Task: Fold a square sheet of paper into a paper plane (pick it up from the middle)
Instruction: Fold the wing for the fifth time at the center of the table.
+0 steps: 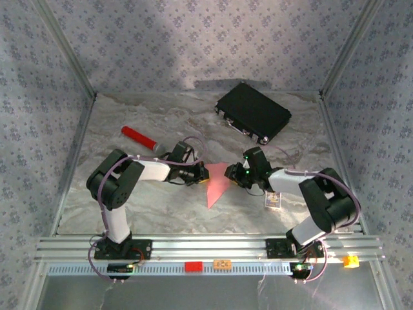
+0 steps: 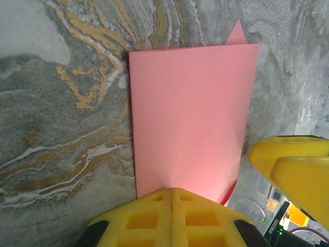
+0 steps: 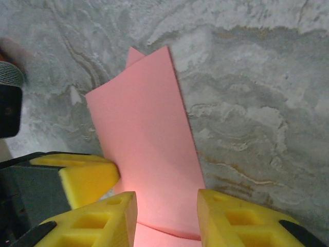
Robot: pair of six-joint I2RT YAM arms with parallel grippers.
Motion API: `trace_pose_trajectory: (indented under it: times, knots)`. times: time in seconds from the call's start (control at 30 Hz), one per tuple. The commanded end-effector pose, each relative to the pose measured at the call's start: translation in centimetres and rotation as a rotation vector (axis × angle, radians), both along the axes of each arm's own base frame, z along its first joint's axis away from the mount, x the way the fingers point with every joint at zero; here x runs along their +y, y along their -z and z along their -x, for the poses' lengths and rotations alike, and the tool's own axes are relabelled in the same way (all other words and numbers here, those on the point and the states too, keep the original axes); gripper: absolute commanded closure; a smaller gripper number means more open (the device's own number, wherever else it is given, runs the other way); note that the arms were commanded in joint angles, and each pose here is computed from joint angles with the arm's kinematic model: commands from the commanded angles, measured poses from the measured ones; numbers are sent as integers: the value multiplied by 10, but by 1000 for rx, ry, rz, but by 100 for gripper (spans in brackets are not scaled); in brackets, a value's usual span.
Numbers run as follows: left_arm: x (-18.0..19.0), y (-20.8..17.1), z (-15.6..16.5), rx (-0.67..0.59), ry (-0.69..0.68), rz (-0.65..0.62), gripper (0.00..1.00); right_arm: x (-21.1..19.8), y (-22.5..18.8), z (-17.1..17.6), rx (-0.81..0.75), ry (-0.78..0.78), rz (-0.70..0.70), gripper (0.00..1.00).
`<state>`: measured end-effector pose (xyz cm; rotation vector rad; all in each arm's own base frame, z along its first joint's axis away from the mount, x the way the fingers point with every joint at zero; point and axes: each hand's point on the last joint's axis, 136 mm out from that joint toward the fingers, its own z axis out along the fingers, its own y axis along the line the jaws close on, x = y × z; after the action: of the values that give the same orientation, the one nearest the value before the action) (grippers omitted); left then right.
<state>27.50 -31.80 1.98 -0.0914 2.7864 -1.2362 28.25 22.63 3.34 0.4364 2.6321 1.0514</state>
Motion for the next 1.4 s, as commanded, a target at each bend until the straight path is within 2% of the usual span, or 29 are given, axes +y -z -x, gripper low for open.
trace_pose_trajectory:
  times: [0.0, 0.17, 0.4, 0.6, 0.87, 1.37]
  knots:
    - [16, 28, 10, 62, -21, -82, 97, 1, 9, 2, 32, -29, 22, 62]
    - [15, 27, 10, 62, -19, -78, 97, 0, 16, 9, 59, -34, 39, 62]
    - [15, 29, 10, 64, -19, -79, 97, 24, 6, 14, 61, -106, -9, 62]
    - [15, 28, 10, 62, -18, -77, 97, 26, 0, 13, 42, -105, -12, 62]
    - [14, 28, 10, 62, -17, -78, 97, 39, -21, 10, 26, -113, -141, 59]
    - [14, 28, 9, 65, -17, -78, 97, 44, -15, 35, 71, -80, -223, 56]
